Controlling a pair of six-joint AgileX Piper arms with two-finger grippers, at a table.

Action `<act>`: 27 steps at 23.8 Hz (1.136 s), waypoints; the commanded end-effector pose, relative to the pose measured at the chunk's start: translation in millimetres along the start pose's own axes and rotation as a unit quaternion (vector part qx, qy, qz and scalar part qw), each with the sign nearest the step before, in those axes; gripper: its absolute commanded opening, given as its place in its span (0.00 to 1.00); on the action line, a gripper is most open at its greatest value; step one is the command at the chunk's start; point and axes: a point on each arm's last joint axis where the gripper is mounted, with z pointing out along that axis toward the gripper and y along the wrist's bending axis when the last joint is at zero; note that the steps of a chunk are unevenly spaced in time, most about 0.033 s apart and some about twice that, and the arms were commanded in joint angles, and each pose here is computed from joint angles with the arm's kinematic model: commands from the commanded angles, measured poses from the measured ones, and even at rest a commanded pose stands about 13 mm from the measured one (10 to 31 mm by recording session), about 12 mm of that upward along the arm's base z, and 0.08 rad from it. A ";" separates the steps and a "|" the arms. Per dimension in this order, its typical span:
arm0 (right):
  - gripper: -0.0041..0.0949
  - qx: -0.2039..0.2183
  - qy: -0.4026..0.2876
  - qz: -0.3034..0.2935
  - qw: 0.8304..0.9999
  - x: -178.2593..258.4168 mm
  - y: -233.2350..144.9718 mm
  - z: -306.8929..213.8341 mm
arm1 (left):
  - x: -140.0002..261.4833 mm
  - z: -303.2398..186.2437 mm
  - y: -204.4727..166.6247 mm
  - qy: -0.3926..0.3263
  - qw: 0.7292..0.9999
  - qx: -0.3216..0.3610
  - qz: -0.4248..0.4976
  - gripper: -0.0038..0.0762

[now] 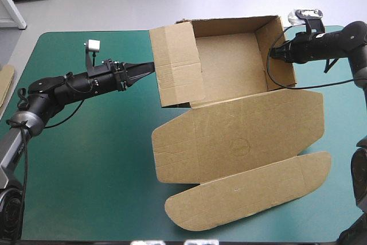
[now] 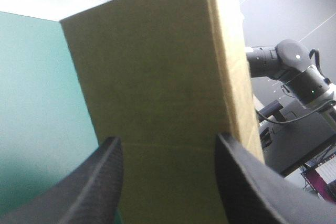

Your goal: Fold the box

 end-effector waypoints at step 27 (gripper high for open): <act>0.04 0.006 -0.026 0.011 1.000 -11.6 83.1 15.1 | -15.3 48.7 -58.4 0.110 0.968 -0.214 0.074 0.58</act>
